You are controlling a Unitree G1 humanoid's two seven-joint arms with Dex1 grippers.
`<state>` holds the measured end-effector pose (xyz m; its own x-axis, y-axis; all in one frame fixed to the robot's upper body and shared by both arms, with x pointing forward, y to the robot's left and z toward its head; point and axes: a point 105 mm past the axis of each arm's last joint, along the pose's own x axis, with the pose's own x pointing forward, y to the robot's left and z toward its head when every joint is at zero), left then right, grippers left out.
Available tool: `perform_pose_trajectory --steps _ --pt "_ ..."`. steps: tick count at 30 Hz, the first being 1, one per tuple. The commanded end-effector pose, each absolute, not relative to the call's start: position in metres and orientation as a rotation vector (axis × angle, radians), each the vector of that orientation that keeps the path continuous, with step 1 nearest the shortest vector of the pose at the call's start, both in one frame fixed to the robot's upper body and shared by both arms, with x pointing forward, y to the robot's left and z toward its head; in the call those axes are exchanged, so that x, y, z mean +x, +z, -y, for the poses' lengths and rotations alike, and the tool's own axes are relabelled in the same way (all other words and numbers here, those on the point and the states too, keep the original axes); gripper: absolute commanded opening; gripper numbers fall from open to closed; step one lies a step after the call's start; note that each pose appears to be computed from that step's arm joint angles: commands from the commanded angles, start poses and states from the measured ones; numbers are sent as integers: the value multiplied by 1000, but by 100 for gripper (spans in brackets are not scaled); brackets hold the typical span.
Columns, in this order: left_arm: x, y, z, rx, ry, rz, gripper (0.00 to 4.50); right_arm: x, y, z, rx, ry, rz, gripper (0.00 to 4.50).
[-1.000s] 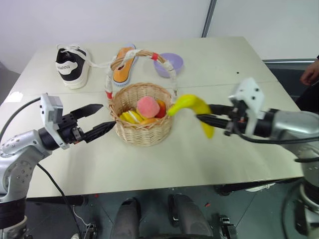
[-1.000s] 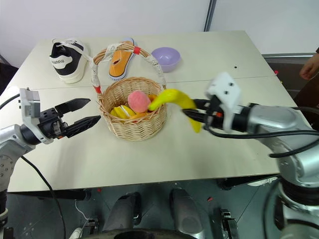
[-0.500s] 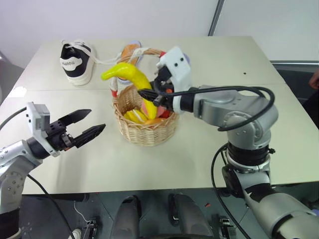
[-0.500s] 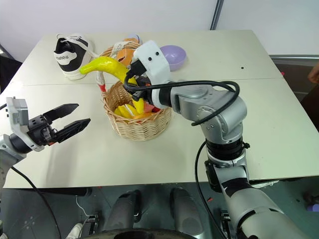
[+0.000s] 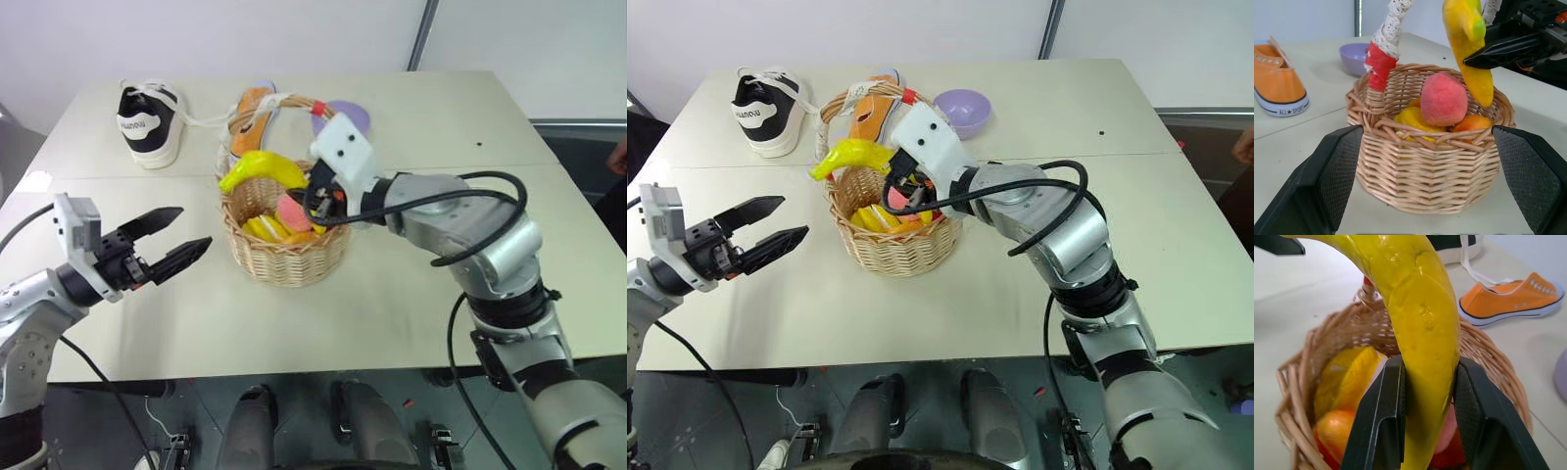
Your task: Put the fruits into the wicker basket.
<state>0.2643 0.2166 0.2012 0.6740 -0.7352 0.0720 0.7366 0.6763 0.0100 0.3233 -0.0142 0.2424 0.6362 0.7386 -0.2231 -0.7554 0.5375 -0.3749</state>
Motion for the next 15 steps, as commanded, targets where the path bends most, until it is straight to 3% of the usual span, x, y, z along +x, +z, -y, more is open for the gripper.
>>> perform_pose_trajectory --steps 1,3,9,15 --pt "263 210 -216 -3 -838 110 450 316 257 9 -496 919 52 127" --pt "263 210 -215 -2 -839 110 450 313 256 7 -464 949 44 127" --pt "263 210 -214 0 -840 109 450 313 259 9 -471 935 59 424" --pt "261 210 -214 -1 -834 109 450 286 276 21 -348 1058 176 424"
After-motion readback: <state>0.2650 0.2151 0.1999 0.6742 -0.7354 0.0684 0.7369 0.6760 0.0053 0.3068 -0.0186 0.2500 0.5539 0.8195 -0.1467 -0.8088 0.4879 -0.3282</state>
